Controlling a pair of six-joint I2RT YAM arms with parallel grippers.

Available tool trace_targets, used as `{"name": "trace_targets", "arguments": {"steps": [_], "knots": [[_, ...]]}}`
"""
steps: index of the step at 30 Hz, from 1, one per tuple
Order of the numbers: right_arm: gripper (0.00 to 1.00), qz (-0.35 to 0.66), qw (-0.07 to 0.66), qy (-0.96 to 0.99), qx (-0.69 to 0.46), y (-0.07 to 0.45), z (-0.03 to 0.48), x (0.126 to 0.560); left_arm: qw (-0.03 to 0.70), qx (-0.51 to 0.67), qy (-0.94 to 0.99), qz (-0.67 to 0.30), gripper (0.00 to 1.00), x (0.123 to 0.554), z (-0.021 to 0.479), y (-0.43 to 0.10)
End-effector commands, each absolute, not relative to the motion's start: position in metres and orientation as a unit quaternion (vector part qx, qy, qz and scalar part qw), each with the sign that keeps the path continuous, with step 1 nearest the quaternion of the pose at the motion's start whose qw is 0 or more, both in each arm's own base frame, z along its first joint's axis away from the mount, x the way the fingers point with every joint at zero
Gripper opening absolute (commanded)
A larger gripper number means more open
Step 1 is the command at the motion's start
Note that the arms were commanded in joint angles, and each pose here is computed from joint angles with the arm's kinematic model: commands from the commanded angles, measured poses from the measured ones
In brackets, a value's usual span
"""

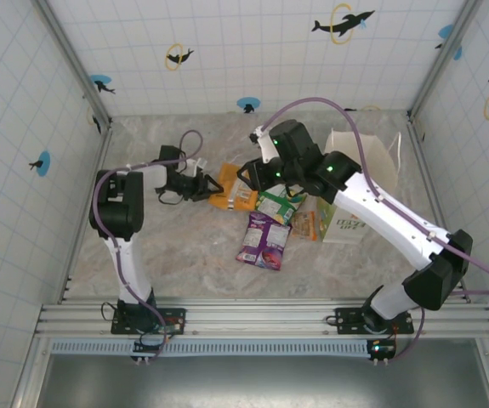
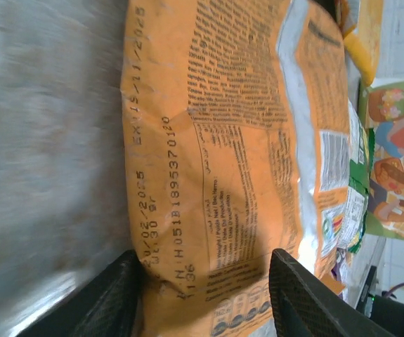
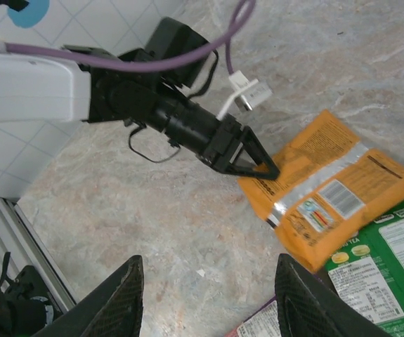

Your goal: Place the snacks into the paper bag

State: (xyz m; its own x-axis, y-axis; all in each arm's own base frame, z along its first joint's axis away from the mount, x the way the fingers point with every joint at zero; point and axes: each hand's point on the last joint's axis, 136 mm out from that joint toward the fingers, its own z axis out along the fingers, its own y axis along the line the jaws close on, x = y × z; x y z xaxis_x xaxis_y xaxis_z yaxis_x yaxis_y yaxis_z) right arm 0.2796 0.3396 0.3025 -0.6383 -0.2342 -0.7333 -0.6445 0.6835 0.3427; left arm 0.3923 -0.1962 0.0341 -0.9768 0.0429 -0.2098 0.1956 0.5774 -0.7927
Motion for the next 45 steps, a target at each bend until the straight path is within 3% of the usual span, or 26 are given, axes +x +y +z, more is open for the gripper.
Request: {"name": "trace_targets", "arguments": {"steps": [1, 7, 12, 15, 24, 29, 35, 45], "knots": [[0.51, 0.332, 0.364, 0.831, -0.259, 0.340, 0.324, 0.278, 0.080, 0.073, 0.873, -0.475, 0.48, 0.391, 0.029, -0.212], [0.51, 0.347, 0.383, 0.822, -0.240, 0.328, 0.330, 0.280, 0.106, 0.080, 0.864, -0.486, 0.23, 0.399, 0.046, -0.221], [0.51, 0.358, 0.401, 0.814, -0.220, 0.316, 0.332, 0.283, 0.137, 0.077, 0.863, -0.480, 0.12, 0.403, 0.074, -0.218], [0.51, 0.358, 0.413, 0.811, -0.210, 0.309, 0.333, 0.285, 0.156, 0.078, 0.862, -0.477, 0.00, 0.403, 0.095, -0.218], [0.51, 0.315, 0.459, 0.798, -0.229, 0.291, 0.334, 0.290, 0.240, 0.117, 0.850, -0.455, 0.00, 0.395, 0.181, -0.221], [0.52, 0.241, 0.520, 0.761, -0.305, 0.281, 0.337, 0.291, 0.282, 0.091, 0.844, -0.448, 0.00, 0.392, 0.225, -0.213], [0.55, 0.127, 0.560, 0.658, -0.487, 0.282, 0.329, 0.281, 0.245, 0.035, 0.865, -0.436, 0.00, 0.370, 0.234, -0.205], [0.62, 0.006, 0.496, 0.536, -0.684, 0.320, 0.289, 0.265, 0.190, 0.017, 0.881, -0.432, 0.00, 0.320, 0.233, -0.214]]}}
